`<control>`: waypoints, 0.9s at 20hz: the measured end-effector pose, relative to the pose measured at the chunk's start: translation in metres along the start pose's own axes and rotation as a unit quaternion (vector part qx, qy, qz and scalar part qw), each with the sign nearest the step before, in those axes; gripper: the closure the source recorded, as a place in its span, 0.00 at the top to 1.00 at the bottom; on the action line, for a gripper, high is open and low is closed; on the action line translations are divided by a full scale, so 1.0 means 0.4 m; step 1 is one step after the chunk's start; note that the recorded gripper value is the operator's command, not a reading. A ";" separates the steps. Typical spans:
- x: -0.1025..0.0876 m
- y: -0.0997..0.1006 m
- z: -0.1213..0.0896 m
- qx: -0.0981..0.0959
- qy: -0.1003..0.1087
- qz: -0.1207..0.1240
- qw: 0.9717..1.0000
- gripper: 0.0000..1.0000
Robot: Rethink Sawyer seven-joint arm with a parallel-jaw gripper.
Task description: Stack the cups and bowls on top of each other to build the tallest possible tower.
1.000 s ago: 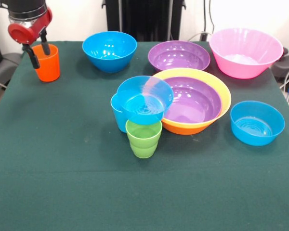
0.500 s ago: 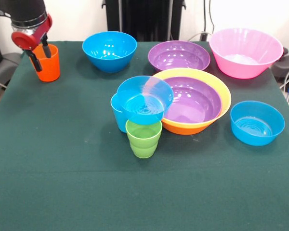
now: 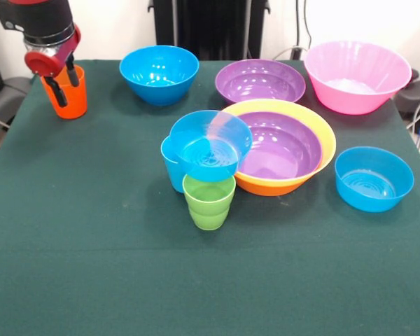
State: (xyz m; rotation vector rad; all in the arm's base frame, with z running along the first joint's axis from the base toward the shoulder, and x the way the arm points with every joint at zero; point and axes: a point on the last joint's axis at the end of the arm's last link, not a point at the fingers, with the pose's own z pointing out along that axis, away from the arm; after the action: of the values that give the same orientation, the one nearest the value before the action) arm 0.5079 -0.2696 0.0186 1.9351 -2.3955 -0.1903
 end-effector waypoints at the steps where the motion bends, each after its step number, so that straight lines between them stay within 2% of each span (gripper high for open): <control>1: 0.000 0.001 0.001 0.000 0.001 -0.002 1.000 1.00; 9: 0.003 0.003 0.001 0.000 0.004 -0.004 1.000 1.00; 18: 0.014 0.010 -0.026 -0.013 0.011 -0.003 1.000 1.00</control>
State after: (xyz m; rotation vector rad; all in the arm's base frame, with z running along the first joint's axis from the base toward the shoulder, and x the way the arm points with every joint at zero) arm 0.5040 -0.2750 0.0293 1.9225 -2.3630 -0.1981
